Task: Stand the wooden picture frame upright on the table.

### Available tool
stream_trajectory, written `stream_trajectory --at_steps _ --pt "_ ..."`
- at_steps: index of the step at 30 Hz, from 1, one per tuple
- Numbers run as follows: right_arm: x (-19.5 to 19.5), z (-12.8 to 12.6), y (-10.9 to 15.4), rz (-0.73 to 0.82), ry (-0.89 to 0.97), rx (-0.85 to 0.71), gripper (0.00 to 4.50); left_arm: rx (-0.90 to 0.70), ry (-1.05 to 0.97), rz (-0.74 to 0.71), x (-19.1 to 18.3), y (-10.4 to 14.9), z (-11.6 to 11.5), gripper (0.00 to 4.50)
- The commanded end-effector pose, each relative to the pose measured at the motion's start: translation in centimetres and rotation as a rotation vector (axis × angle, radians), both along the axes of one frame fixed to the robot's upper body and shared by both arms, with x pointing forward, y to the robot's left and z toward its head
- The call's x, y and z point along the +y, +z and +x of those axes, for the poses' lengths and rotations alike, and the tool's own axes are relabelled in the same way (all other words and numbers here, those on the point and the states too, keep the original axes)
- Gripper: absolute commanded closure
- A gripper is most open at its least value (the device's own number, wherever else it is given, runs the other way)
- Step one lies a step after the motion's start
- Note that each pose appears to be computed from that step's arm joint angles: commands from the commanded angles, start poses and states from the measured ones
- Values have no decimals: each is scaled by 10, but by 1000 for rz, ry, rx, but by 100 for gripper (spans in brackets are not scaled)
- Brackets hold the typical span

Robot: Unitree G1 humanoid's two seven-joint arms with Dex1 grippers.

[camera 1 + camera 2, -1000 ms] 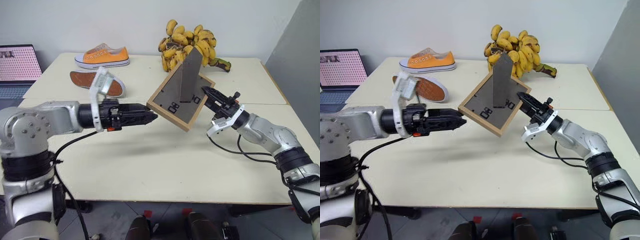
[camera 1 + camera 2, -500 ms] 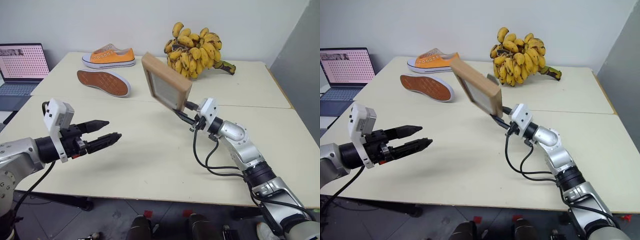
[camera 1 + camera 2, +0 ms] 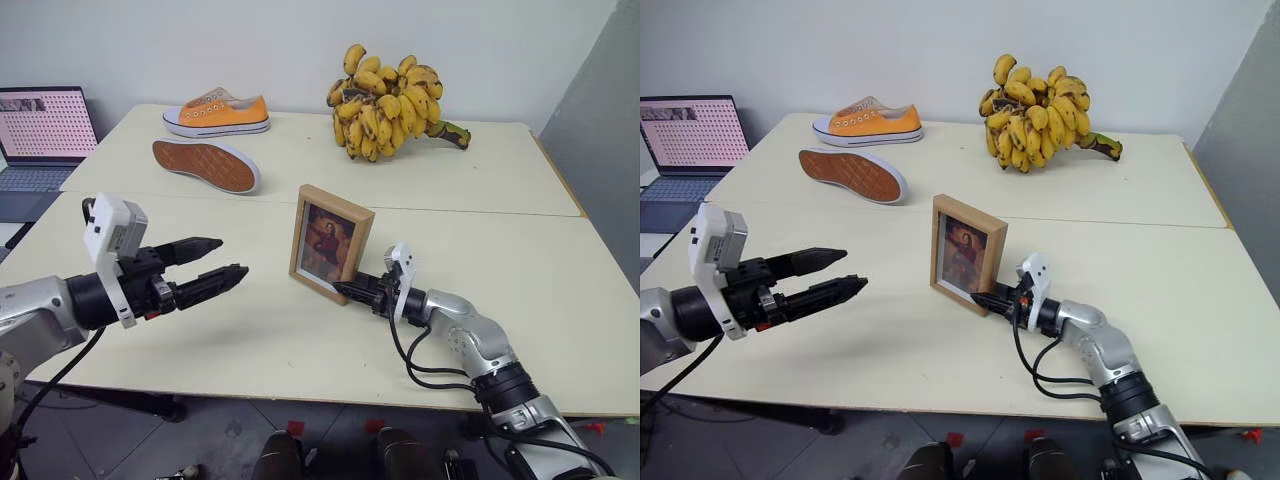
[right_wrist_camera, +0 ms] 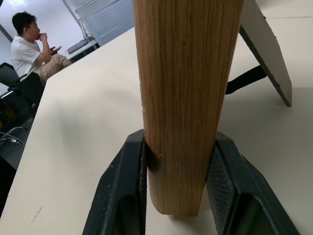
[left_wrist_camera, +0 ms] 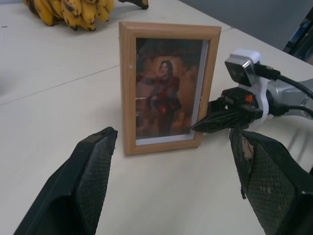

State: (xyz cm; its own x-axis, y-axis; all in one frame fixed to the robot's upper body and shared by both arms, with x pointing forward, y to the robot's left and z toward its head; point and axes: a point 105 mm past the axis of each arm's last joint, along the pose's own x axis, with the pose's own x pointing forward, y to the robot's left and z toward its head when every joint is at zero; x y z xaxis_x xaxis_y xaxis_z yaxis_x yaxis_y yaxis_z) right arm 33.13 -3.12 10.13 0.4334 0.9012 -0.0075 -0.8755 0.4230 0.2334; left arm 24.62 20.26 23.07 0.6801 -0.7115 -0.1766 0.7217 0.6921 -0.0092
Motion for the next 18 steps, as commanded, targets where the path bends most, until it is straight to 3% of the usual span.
stream_trajectory --at_steps 1,5,8,14,18 --pt "-2 1 8 17 -15 -34 240 -61 -5 -7 -8 11 2 54" --pt "-5 2 5 -22 -32 -51 154 -99 -14 -18 -11 16 5 54" --pt "-11 1 3 -47 -47 -64 154 -133 -24 -25 -16 18 7 54" --pt "-59 -17 -9 -313 -88 -157 154 -159 -99 -64 -40 17 12 54" --pt "-95 -33 17 -371 -133 -195 154 -97 -177 -81 -51 10 12 54"
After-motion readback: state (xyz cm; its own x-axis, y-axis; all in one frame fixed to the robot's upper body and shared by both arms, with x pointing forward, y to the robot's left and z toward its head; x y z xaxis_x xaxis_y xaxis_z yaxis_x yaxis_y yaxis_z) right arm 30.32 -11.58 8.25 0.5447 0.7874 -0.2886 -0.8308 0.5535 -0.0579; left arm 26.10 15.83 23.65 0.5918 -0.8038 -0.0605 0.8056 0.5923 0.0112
